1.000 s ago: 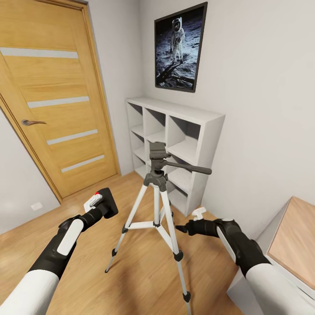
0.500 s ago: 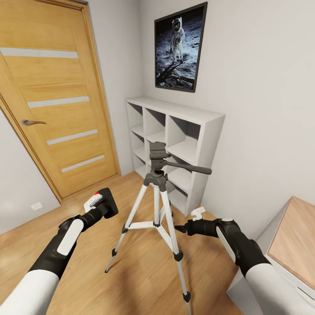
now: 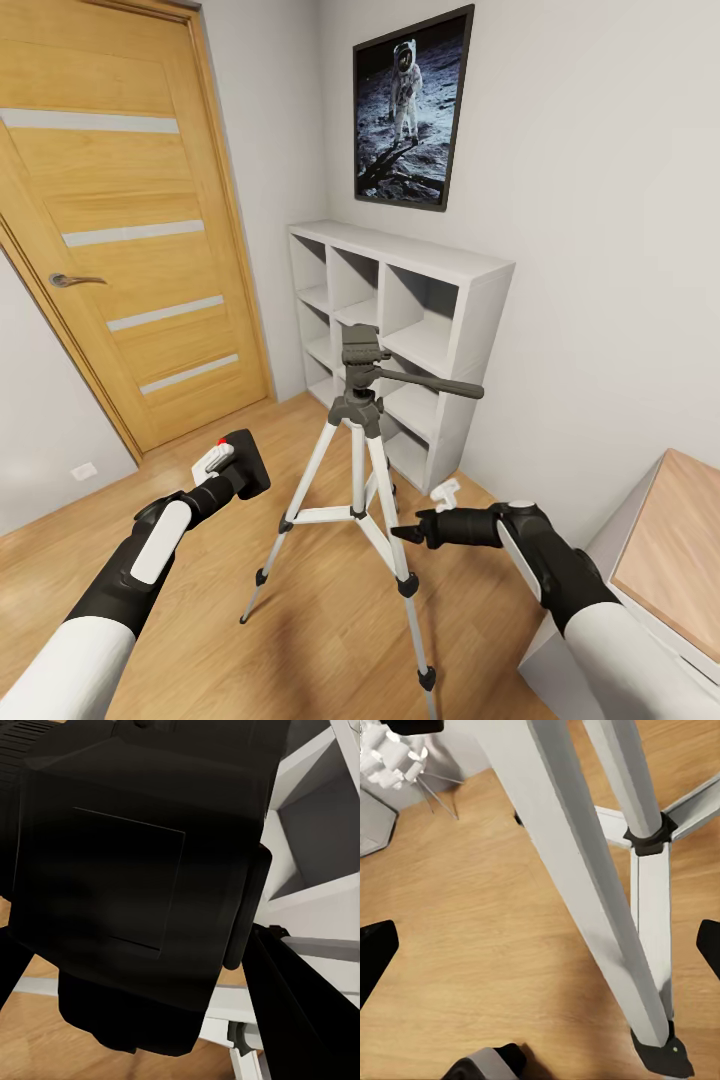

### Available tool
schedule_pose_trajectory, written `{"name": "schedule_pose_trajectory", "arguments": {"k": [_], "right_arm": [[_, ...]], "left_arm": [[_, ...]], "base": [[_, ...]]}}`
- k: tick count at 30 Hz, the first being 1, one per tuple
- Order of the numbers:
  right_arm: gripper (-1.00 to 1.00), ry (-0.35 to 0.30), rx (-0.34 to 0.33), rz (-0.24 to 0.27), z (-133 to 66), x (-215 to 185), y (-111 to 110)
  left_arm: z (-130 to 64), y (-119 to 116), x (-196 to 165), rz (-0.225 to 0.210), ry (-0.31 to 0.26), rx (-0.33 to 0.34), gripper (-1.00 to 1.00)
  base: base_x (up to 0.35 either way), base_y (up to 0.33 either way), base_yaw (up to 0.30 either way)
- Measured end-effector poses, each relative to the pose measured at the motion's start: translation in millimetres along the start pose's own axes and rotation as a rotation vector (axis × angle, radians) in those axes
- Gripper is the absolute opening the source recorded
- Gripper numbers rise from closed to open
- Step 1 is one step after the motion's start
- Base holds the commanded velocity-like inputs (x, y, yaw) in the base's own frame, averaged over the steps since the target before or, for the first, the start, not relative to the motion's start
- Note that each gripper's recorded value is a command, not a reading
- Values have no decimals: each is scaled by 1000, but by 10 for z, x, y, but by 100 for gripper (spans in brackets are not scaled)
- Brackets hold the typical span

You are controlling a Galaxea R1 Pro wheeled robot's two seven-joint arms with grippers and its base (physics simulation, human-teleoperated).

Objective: Attach the digital camera to the camera tripod in the bedroom.

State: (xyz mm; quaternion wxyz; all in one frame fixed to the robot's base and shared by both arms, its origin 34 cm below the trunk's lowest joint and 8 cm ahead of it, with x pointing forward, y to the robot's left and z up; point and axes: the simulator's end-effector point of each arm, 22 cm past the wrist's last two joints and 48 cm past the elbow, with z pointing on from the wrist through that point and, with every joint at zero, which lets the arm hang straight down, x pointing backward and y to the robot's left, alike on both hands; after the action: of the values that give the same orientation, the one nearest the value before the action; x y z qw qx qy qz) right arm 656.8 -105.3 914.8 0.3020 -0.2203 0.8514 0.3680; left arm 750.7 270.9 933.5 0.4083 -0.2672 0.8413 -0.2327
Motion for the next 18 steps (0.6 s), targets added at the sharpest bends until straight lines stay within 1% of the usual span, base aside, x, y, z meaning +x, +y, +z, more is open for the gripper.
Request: {"name": "schedule_pose_trajectory", "arguments": {"k": [4,7,11,12,13,16,18], "right_arm": [[100,-4,-5,3,16,-6,19],[100,-2,12,10,39,11,-13],[100,5,75,27,65,86,-166],[100,5,105,32,71,116,-240],[100,3,119,32,73,127,-277],[100,-14,159,21,92,127,-366],[100,-29,166,11,112,103,-372]], "left_arm": [[0,-1,-1,0,0,0,-100],[0,-1,-2,0,0,0,-100],[0,-1,-2,0,0,0,-100],[1,-1,-2,0,0,0,-100],[0,-1,-2,0,0,0,-100],[0,-1,-2,0,0,0,-100],[1,-4,0,0,0,1,-100]], "base": [[0,0,0],[0,0,0],[0,0,0],[0,0,0],[0,0,0],[0,0,0],[0,0,0]]}}
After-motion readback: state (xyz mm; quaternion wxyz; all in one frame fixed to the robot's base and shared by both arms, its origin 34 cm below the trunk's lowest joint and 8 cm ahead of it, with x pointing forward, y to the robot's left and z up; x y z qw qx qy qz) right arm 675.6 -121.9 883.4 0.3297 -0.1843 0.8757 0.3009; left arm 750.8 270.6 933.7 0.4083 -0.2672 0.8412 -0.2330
